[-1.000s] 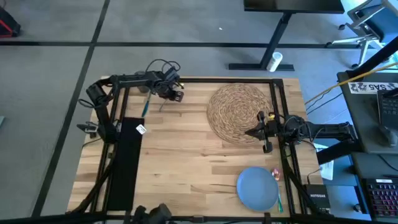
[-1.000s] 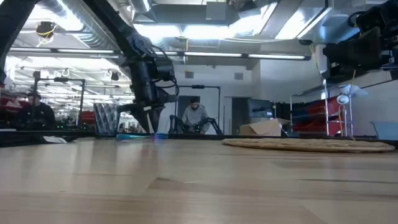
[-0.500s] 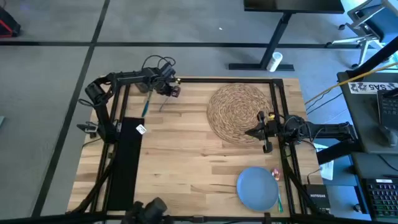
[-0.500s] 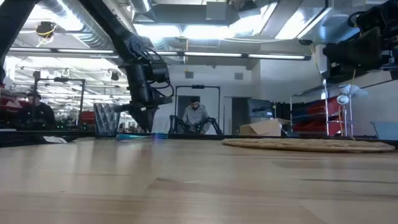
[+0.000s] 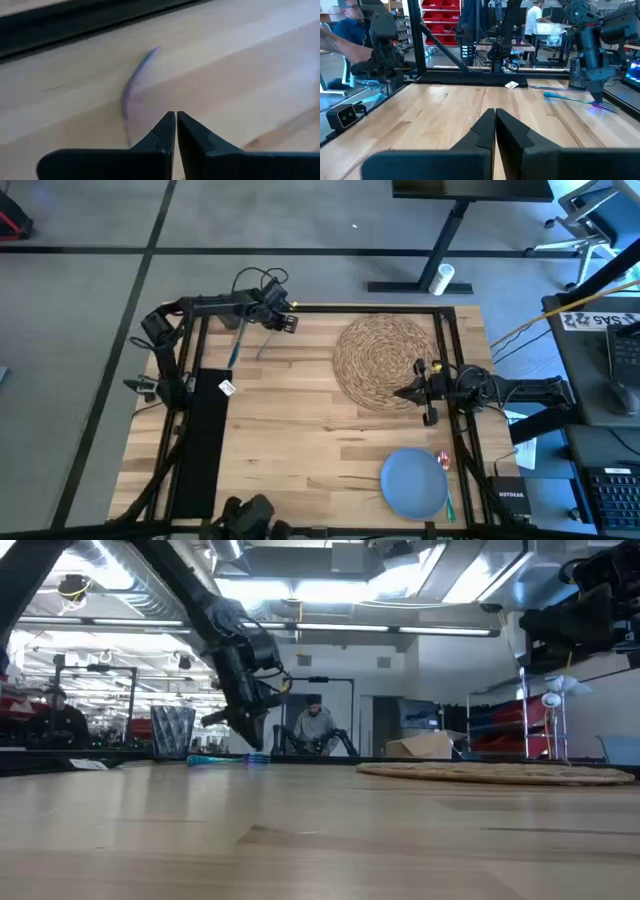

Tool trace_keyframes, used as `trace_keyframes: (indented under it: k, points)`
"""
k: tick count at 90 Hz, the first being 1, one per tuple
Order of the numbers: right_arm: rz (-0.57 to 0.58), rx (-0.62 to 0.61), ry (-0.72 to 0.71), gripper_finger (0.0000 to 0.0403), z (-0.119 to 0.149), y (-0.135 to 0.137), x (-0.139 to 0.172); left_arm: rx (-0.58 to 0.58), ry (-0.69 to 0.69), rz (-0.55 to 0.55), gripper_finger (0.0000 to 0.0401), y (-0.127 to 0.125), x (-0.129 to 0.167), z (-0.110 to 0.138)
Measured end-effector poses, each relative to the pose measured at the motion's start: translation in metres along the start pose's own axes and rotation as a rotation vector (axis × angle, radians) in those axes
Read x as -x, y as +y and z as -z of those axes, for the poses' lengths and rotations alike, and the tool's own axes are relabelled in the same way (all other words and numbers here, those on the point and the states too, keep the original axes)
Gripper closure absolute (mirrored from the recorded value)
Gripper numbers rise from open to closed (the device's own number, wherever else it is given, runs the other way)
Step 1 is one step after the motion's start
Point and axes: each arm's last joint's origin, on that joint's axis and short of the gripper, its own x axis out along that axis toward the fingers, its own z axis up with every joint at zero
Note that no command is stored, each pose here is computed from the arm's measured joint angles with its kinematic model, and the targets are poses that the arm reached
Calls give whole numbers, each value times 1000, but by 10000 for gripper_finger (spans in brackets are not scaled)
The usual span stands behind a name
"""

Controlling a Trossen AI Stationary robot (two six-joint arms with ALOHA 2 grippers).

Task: Set table place
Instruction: Move the blue fork to the top left of the table

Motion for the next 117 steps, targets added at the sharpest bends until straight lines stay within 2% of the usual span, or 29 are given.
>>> trace_keyframes:
  k: [81, 101, 117]
  points:
    - [0, 0, 0, 402, 0, 0, 0, 89, -22, -86, 401, 32, -3, -13]
    - [0, 0, 0, 402, 0, 0, 0, 81, 6, -153, 401, 38, -3, -9]
    - [0, 0, 0, 402, 0, 0, 0, 60, 43, -118, 401, 33, -1, -5]
